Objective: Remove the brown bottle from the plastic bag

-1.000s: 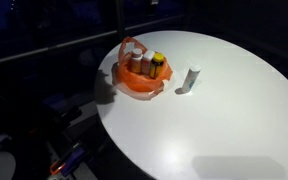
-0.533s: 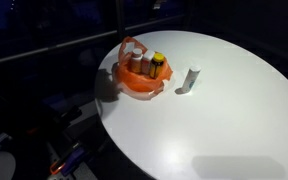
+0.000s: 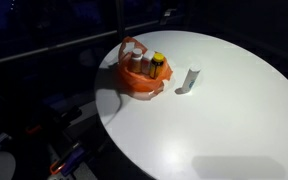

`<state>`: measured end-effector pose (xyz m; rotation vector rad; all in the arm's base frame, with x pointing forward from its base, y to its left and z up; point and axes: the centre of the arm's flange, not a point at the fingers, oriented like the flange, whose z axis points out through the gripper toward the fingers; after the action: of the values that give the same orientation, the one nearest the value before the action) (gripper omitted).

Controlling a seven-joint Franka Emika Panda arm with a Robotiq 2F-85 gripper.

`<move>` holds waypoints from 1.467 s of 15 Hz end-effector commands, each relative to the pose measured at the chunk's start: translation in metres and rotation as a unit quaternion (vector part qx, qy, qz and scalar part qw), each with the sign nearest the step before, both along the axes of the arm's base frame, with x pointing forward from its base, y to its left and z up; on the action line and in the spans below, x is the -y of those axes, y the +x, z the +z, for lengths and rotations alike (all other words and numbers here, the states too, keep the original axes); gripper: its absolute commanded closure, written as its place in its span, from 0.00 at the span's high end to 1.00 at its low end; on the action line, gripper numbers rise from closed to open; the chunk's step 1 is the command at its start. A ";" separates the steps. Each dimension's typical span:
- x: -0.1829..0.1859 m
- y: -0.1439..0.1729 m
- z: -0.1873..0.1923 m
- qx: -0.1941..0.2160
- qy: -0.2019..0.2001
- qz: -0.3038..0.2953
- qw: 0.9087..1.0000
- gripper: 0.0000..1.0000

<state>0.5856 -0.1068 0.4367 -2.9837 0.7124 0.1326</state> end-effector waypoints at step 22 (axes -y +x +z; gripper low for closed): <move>-0.008 0.106 -0.143 -0.047 -0.037 -0.032 0.998 1.00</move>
<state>0.6783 -0.1017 0.2937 -3.0215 0.8096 0.2557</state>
